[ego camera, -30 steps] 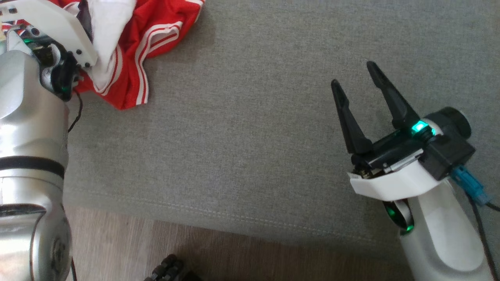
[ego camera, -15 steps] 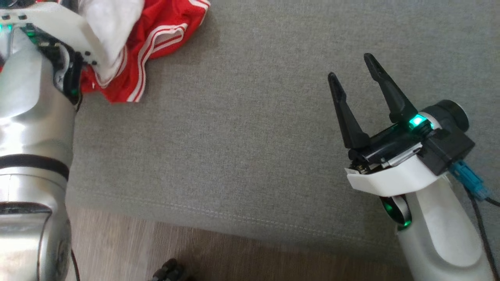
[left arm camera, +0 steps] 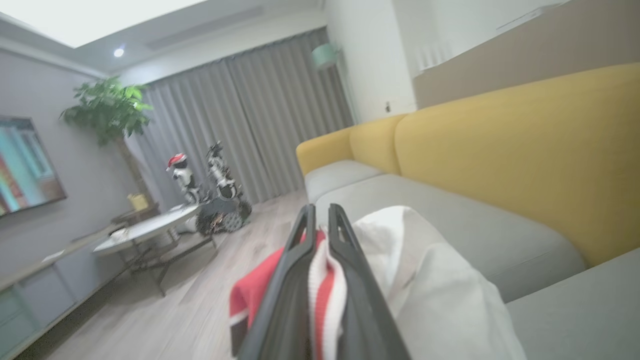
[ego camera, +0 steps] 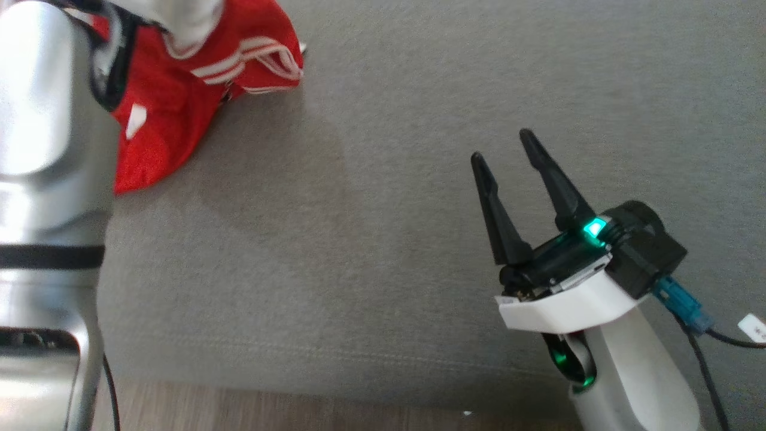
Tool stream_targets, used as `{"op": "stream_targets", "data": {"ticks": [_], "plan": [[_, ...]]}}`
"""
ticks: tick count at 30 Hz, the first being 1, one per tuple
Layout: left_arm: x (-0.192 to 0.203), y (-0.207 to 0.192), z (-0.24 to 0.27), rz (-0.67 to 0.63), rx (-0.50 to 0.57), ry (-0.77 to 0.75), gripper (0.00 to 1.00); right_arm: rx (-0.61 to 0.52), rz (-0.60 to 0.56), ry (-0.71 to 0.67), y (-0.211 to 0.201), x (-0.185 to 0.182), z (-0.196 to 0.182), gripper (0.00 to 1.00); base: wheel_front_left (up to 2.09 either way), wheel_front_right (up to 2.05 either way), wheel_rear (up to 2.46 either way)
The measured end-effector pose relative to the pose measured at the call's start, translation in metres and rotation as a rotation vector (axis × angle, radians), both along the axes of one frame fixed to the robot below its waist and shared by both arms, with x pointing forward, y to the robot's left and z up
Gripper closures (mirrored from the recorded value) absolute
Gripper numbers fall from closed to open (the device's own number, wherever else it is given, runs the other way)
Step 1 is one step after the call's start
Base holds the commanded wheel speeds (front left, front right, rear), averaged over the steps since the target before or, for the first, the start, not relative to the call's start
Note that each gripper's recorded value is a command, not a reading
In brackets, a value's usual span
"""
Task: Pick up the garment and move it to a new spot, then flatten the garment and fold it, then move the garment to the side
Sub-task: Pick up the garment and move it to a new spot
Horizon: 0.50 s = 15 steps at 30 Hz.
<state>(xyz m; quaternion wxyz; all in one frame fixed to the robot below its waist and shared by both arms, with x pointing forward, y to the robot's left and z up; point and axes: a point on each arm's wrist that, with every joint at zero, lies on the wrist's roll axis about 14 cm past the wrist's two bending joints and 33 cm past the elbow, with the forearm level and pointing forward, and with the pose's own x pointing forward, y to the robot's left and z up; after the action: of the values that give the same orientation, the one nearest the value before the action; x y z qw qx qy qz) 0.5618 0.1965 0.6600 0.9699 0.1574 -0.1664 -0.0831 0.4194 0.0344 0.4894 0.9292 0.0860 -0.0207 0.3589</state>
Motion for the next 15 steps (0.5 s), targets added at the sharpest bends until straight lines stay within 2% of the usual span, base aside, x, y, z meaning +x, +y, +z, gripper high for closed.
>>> {"op": "stream_targets", "data": {"ticks": [9,15], "plan": [[-0.035,-0.136,0.071,-0.359,-0.016,-0.171,1.00,0.016,-0.164,-0.046,-0.050,-0.017,0.031,0.00,0.00,0.00,0.00],[-0.056,-0.219,0.098,-0.575,-0.059,-0.207,1.00,0.003,-0.285,-0.086,-0.090,-0.027,0.046,0.00,0.00,0.00,0.00]]}}
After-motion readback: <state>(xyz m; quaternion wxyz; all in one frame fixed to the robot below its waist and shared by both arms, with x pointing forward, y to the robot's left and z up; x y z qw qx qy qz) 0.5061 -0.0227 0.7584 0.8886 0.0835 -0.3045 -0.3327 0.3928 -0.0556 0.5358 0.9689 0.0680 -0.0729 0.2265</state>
